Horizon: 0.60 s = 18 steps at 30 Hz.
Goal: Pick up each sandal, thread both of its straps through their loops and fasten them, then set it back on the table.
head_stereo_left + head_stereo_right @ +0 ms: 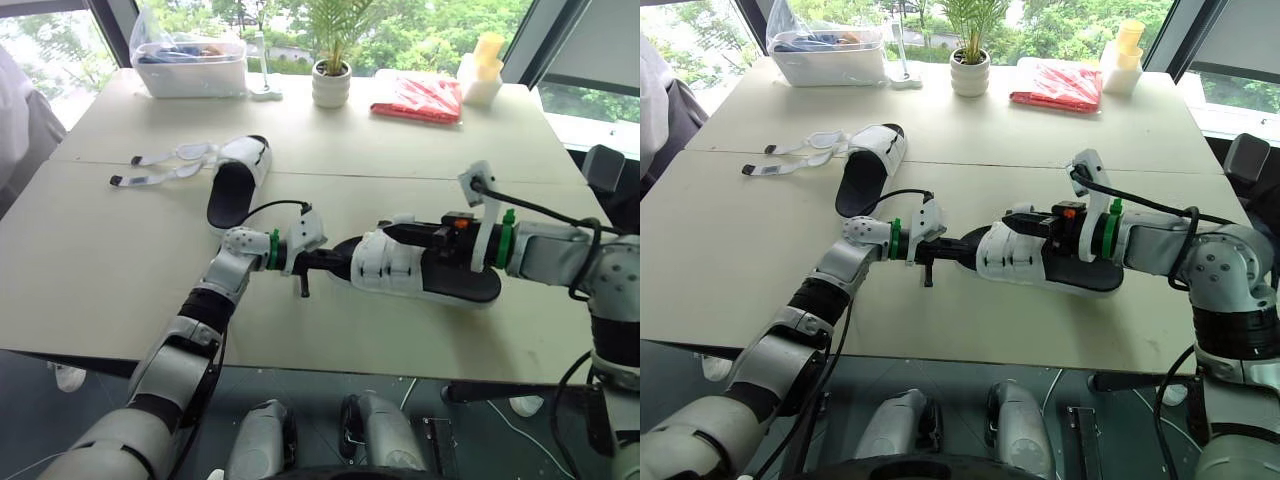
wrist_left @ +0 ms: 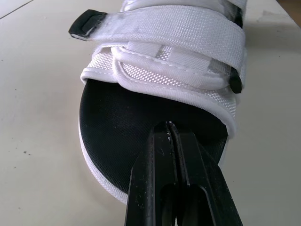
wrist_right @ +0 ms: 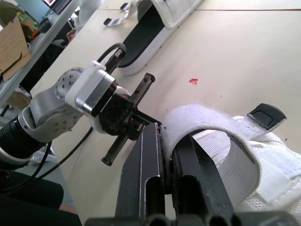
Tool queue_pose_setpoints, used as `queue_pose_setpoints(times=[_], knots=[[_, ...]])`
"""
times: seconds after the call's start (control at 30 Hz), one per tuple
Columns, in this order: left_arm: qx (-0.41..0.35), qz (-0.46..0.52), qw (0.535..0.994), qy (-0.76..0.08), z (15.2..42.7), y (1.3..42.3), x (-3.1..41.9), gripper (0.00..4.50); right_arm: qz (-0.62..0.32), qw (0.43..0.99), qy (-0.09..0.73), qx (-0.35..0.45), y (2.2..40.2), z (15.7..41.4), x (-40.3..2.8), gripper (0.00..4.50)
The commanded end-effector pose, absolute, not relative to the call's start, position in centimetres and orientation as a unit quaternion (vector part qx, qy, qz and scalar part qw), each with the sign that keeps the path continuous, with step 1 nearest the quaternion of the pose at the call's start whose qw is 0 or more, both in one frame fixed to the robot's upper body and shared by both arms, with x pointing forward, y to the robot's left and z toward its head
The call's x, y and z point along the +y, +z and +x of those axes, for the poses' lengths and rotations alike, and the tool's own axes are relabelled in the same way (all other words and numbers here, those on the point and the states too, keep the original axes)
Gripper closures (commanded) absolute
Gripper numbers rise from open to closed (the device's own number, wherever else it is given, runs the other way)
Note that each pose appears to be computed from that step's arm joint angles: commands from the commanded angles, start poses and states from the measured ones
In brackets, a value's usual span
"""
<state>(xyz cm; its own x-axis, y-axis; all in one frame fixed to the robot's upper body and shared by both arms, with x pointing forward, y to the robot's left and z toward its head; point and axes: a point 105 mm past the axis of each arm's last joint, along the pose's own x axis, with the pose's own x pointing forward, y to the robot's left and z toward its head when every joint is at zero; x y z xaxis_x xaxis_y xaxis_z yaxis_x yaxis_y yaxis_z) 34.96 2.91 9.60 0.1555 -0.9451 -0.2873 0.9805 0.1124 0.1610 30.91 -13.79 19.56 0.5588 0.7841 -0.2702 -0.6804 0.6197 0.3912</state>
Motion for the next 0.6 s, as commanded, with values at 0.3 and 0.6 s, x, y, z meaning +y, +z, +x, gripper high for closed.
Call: queue_pose_setpoints(times=[0.3, 0.6], knots=[[0.076, 0.163, 0.746, -0.641, 35.0, 8.8, 3.5, 4.50, 0.047, 0.897, 0.402, 0.178, 21.1, 30.9, -14.7, 1.00], [0.077, 0.162, 0.745, -0.642, 35.1, 8.8, 3.4, 4.50, 0.021, 0.921, 0.333, 0.201, 21.4, 34.9, -17.3, 1.00]])
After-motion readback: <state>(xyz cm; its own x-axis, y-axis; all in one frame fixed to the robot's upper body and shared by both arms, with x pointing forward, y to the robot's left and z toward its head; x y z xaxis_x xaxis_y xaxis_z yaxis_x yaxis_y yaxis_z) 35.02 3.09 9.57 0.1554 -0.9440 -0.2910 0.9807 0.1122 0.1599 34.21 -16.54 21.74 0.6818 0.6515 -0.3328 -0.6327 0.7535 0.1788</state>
